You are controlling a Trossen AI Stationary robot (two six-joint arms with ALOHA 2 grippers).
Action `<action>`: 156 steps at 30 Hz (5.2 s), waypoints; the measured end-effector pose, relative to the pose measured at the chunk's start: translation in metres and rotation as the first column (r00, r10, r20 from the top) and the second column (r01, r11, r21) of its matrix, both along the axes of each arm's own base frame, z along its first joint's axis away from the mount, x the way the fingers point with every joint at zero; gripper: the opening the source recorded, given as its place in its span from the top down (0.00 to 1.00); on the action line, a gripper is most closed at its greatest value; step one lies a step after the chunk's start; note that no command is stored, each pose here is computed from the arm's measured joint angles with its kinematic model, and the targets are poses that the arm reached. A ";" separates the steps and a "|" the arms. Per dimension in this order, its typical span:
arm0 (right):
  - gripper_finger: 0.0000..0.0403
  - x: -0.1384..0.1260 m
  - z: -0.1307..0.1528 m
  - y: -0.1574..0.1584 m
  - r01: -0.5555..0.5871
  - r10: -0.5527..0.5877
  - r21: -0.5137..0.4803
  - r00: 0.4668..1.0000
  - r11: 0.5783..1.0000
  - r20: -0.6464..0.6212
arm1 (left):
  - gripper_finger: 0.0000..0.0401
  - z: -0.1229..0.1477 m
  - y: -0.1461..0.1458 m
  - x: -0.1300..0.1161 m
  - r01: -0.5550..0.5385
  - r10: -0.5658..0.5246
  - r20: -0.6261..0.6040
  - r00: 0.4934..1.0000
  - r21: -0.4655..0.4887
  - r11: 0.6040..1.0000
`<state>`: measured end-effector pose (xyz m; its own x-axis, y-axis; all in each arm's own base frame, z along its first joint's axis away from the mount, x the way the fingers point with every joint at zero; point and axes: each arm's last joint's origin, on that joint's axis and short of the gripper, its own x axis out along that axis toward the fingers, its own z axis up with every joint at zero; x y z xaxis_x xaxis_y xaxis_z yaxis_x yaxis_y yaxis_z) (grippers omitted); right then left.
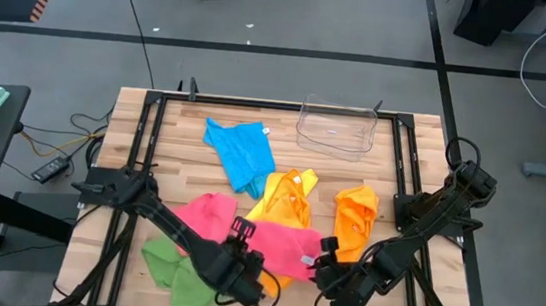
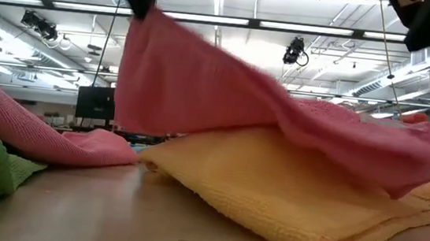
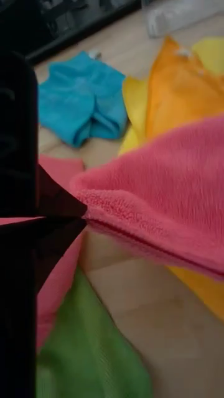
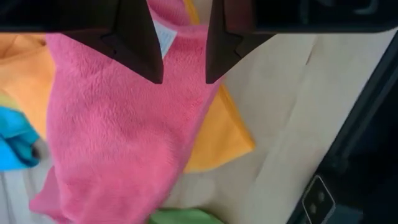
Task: Fold microfiber towels
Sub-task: Fold the top pink microfiber cloth
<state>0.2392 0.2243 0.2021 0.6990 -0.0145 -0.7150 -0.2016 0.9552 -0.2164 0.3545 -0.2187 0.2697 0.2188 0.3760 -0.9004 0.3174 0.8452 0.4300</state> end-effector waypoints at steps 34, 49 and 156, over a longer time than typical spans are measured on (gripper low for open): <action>0.60 -0.012 -0.038 0.026 -0.071 0.081 -0.230 0.996 0.971 0.035 | 0.97 0.087 0.098 0.019 -0.052 0.073 0.114 0.991 -0.177 0.983; 0.60 0.007 -0.040 0.024 -0.133 0.157 -0.280 0.985 0.951 0.066 | 0.95 0.089 0.121 0.025 -0.067 0.086 0.108 0.990 -0.163 0.984; 0.64 0.045 -0.078 0.011 0.009 0.022 -0.346 0.996 0.938 0.087 | 0.93 0.047 0.124 0.016 -0.085 0.075 -0.083 0.994 -0.128 0.988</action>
